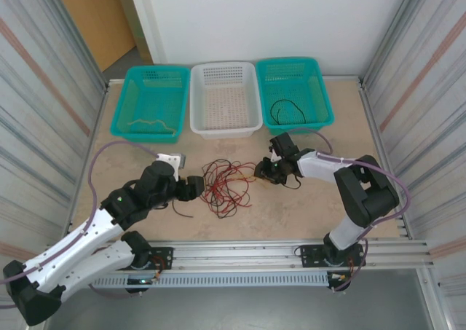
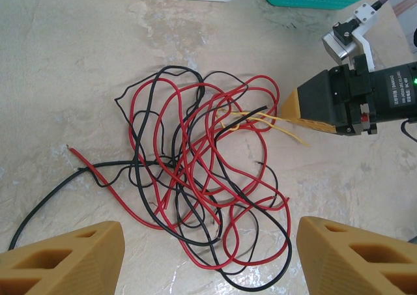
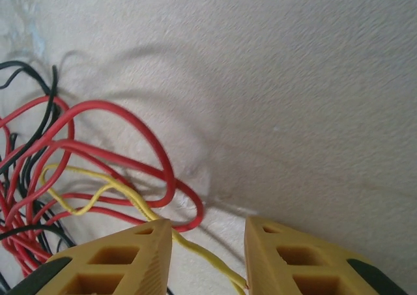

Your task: Untangle the cables

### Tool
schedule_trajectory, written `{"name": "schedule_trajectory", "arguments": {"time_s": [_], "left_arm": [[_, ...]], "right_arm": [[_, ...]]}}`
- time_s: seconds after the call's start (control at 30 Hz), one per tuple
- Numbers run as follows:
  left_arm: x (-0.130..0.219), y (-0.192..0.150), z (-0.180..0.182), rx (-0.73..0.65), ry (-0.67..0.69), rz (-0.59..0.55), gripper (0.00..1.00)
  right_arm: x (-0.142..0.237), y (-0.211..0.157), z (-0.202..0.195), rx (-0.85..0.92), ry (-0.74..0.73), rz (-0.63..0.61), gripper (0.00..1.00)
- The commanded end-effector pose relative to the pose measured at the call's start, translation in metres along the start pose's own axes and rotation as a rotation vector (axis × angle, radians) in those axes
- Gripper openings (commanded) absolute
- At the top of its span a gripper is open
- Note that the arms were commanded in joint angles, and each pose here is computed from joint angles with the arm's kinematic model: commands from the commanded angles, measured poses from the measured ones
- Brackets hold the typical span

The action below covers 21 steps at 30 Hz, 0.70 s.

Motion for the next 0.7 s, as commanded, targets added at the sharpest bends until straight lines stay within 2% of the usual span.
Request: {"name": "schedule_trajectory", "arguments": {"time_s": [0.0,0.07,0.17,0.37,0.4,0.47,0.5,0.67], "left_arm": [[-0.004,0.001,0.002,0.022,0.004,-0.018,0.71],[-0.005,0.001,0.002,0.027,-0.001,-0.02,0.71],[-0.006,0.002,0.001,0.032,-0.004,-0.017,0.71],[-0.006,0.006,-0.005,0.033,-0.027,-0.027,0.71],[-0.005,0.006,-0.005,0.033,-0.027,-0.027,0.7],[-0.005,0.007,-0.006,0.038,-0.036,-0.03,0.71],[-0.004,0.007,-0.006,0.039,-0.039,-0.035,0.71],[0.0,0.004,-0.003,0.041,-0.034,-0.028,0.7]], "right_arm": [[0.007,-0.003,0.004,-0.018,0.014,-0.009,0.28],[0.01,-0.004,0.007,-0.012,0.016,-0.018,0.2],[0.019,-0.003,0.014,-0.006,0.032,-0.035,0.01],[0.055,-0.002,0.042,0.084,0.044,-0.111,0.0],[0.058,-0.002,0.042,0.1,0.015,-0.115,0.01],[0.055,-0.004,0.036,0.131,-0.059,-0.093,0.23],[0.05,-0.005,0.031,0.151,-0.095,-0.07,0.31],[0.031,-0.01,0.017,0.253,-0.199,0.011,0.44]]}}
Point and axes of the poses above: each hand's point on the last joint's axis, 136 mm out from that joint toward the fingers, its own x axis back along the fingers, its own z axis along the line the jaws close on, y = z × x, the point moved 7 cm from there along x, back along the fingers, and after that the axes turned 6 degrees about x, right-handed, at the moved point
